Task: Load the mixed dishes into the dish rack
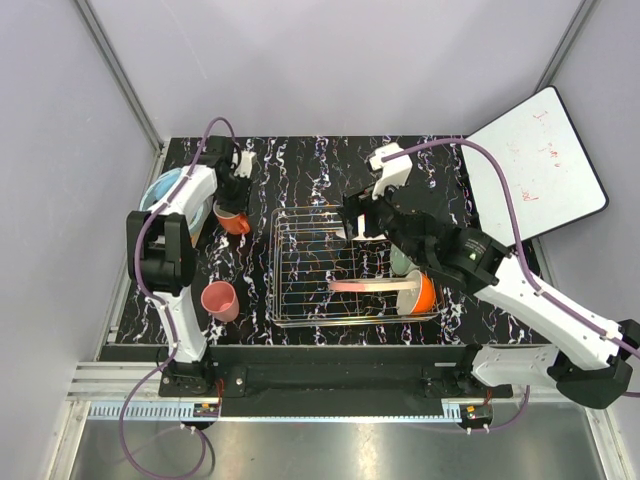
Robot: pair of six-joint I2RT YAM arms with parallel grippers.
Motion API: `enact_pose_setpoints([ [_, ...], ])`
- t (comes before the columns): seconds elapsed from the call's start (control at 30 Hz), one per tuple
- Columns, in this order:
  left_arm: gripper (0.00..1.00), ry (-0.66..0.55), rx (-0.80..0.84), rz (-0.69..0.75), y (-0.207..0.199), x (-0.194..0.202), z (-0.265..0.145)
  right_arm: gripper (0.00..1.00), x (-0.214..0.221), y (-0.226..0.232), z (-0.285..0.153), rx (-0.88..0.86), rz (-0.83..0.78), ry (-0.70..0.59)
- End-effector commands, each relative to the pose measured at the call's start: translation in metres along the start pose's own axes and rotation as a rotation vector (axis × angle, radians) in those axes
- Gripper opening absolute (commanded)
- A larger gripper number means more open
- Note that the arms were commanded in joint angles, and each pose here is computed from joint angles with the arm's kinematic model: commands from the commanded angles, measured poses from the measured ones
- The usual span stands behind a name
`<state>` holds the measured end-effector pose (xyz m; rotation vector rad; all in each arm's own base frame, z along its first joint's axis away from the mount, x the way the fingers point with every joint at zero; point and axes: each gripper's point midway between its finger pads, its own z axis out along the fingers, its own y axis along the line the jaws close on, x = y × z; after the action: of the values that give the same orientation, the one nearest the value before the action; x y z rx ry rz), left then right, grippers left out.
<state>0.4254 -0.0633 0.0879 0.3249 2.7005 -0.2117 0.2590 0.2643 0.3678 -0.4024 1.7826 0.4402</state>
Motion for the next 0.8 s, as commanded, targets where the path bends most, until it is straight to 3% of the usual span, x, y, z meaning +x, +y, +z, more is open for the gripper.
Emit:
enact_pose_setpoints([
  [0.0,0.23,-0.071,-0.013,0.014,0.002,-0.023,-0.001,0.82,-0.007,-0.007,0.000,0.028,0.045,-0.044],
  [0.07,0.22,-0.057,-0.016,0.018,0.003,-0.018,0.003,0.82,-0.004,-0.007,0.001,0.028,0.043,-0.038],
  [0.17,0.00,-0.047,-0.018,0.027,0.004,-0.015,0.004,0.82,-0.002,-0.008,0.002,0.030,0.044,-0.037],
  [0.3,0.00,-0.074,0.038,0.029,-0.008,-0.020,-0.012,0.82,-0.002,-0.006,0.006,0.018,0.050,-0.032],
  [0.4,0.00,-0.159,0.155,0.021,-0.031,-0.040,-0.064,0.87,-0.004,0.002,0.009,-0.032,0.058,-0.037],
  [0.43,0.00,-0.252,0.206,0.025,-0.043,-0.062,-0.105,0.89,-0.005,0.005,0.011,-0.049,0.063,-0.037],
  [0.5,0.00,-0.312,0.374,0.036,-0.072,-0.067,-0.161,0.90,-0.011,0.009,0.015,-0.075,0.116,-0.053],
  [0.53,0.00,-0.434,0.395,0.081,-0.085,-0.081,-0.214,0.91,-0.012,0.010,0.018,-0.085,0.144,-0.051],
  [0.57,0.00,-0.483,0.424,0.108,-0.094,-0.082,-0.239,0.99,-0.017,0.012,0.020,-0.103,0.184,-0.053],
  [0.63,0.00,-0.614,0.566,0.236,-0.129,-0.071,-0.304,1.00,-0.025,0.015,0.027,-0.186,0.342,-0.045],
  [0.77,0.00,-0.762,0.760,0.394,-0.168,-0.042,-0.365,1.00,-0.022,0.020,0.042,-0.346,0.614,-0.017],
])
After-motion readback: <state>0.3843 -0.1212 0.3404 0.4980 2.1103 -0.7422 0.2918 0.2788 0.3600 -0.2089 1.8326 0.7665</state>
